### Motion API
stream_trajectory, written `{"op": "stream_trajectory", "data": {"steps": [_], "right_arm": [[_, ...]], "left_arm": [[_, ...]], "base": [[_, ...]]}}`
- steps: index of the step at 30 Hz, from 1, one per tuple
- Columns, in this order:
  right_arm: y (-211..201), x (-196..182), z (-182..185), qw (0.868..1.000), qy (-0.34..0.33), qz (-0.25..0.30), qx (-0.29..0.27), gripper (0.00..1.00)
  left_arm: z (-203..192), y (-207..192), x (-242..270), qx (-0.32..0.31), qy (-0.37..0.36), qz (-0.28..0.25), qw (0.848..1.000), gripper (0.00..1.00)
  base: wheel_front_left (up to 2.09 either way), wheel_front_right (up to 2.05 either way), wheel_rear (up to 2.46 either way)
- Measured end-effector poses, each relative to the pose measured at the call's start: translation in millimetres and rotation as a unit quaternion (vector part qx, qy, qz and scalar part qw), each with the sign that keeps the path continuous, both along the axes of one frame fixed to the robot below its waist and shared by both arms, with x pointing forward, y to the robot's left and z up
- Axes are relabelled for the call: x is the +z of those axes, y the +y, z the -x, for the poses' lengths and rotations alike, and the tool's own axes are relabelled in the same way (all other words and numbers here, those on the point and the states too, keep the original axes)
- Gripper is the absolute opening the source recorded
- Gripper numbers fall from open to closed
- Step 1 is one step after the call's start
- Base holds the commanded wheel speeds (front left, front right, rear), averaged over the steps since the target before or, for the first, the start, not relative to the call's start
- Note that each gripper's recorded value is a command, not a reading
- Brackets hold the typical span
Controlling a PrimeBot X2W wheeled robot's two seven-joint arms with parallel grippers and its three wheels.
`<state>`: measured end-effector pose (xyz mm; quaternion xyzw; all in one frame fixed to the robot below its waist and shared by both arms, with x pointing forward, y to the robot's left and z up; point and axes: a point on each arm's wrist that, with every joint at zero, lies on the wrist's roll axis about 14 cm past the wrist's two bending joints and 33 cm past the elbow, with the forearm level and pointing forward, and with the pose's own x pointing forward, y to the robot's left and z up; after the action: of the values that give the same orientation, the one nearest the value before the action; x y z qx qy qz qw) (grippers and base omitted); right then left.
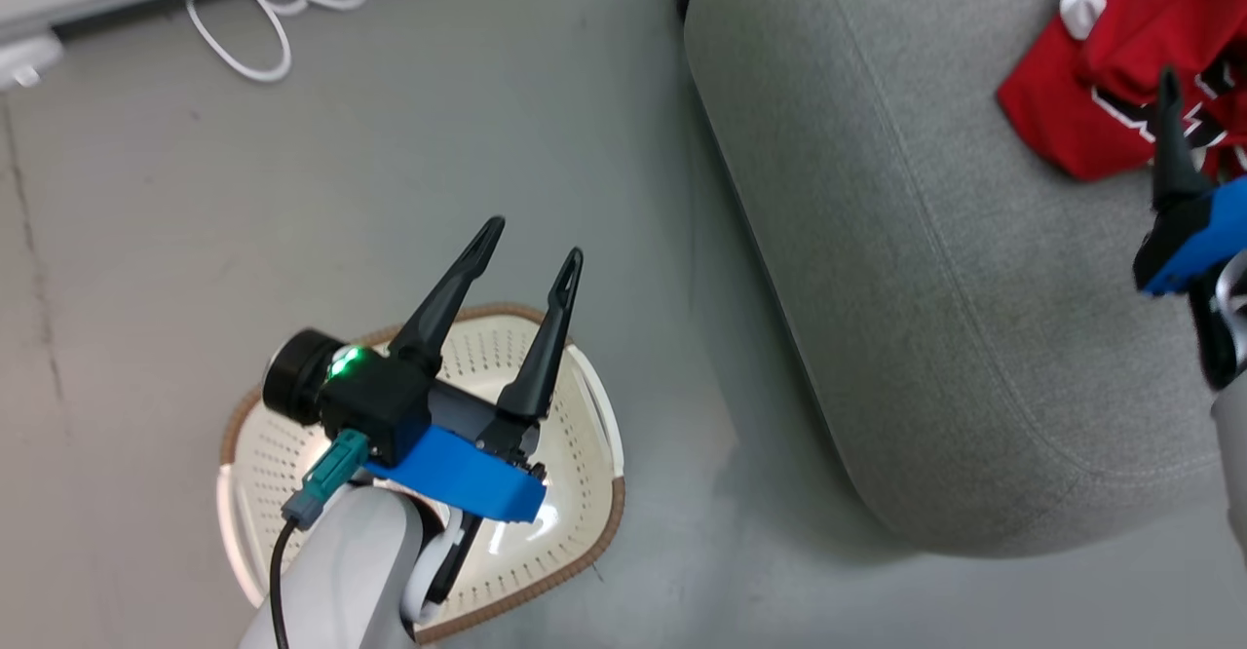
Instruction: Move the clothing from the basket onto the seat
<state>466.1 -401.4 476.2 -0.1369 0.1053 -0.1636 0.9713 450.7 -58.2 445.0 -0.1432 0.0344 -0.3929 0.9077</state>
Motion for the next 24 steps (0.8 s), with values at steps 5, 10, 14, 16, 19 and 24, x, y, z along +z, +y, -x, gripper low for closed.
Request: {"op": "stream_trajectory", "data": {"steps": [5,10,14,16,19,24], "right_arm": [[24.9,6.5,17.4,0.999,-0.015,-0.016,0.027,1.0],[51.7,14.4,30.3,0.997,-0.039,-0.032,0.057,1.0],[83.8,14.6,37.8,0.993,-0.055,-0.051,0.089,1.0],[99.9,17.4,40.5,0.99,-0.067,-0.059,0.105,1.0],[115.5,21.5,42.4,0.987,-0.08,-0.066,0.121,1.0],[148.7,28.2,52.8,0.98,-0.104,-0.087,0.148,1.0]], "left_arm": [[13.1,21.7,15.1,0.042,0.003,-0.003,0.999,1.0],[25.8,47.2,27.7,0.09,0.004,-0.004,0.996,1.0],[35.2,76.2,34.1,0.137,0.003,-0.007,0.991,1.0],[40.6,88.9,38.1,0.157,0.001,-0.007,0.988,1.0],[45.5,102.8,40.0,0.178,0.0,-0.01,0.984,1.0],[55.5,141.7,42.5,0.236,-0.003,-0.019,0.972,1.0]], "base": [[0.0,0.0,0.0],[0.0,0.0,0.0],[0.0,0.0,0.0],[0.0,0.0,0.0],[0.0,0.0,0.0],[0.0,0.0,0.0]]}}
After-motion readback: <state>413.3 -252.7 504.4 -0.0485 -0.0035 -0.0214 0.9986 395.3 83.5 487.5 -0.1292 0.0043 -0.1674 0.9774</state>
